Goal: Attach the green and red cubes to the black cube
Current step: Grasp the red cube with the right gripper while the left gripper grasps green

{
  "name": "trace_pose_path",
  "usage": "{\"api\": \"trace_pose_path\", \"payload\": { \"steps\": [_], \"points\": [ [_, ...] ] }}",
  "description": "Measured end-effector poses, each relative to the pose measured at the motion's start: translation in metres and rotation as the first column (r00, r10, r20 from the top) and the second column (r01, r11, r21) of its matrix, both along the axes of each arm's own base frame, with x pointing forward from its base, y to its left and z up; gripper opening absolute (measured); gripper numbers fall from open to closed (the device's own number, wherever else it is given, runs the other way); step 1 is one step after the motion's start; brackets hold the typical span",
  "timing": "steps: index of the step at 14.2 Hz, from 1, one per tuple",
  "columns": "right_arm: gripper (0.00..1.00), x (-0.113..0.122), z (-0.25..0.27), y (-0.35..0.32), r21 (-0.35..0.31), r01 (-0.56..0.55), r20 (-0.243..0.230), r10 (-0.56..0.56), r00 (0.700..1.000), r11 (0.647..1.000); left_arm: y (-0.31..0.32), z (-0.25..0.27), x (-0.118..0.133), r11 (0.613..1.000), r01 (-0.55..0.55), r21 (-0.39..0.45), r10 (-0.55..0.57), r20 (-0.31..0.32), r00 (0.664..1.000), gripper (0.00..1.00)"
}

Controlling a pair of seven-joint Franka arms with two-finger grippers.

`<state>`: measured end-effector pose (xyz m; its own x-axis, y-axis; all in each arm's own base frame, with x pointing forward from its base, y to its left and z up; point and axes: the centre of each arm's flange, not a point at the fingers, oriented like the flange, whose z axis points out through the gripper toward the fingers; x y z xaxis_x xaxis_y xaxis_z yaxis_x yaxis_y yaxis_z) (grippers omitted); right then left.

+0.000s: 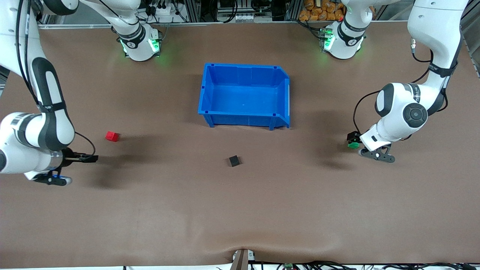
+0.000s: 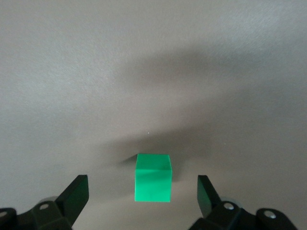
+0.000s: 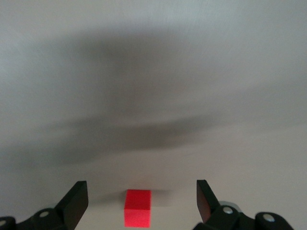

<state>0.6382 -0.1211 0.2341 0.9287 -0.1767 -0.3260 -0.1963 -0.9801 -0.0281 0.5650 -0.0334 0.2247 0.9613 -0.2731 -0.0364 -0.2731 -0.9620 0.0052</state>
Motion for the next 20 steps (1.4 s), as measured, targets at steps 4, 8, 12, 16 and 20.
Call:
{"api": "trace_pose_path", "payload": {
  "steps": [4,8,12,16,20],
  "points": [
    [0.96,-0.037,-0.043,0.001,0.041,0.032,-0.105,-0.028,0.994,0.999,0.0,-0.016,-0.003,1.0,0.0,-0.003,-0.001,-0.02,1.0,0.99],
    [0.55,-0.048,-0.057,0.016,0.054,0.018,-0.133,-0.011,0.991,0.998,-0.001,-0.026,-0.005,1.0,0.002,-0.005,-0.002,-0.035,0.999,0.93],
    [0.38,-0.052,-0.058,0.007,0.052,0.036,-0.133,-0.029,0.991,0.998,-0.003,-0.033,-0.005,1.0,0.01,-0.008,-0.01,-0.032,0.999,0.77],
    [0.38,-0.039,-0.042,0.007,0.045,0.129,-0.103,-0.124,0.987,0.991,-0.003,-0.032,-0.001,1.0,0.011,-0.01,-0.011,-0.023,1.0,0.75],
    [0.38,0.016,0.013,0.115,0.029,0.43,-0.067,-0.427,0.902,0.902,-0.003,-0.035,-0.001,1.0,0.012,-0.01,-0.012,-0.028,1.0,0.67]
  ]
}}
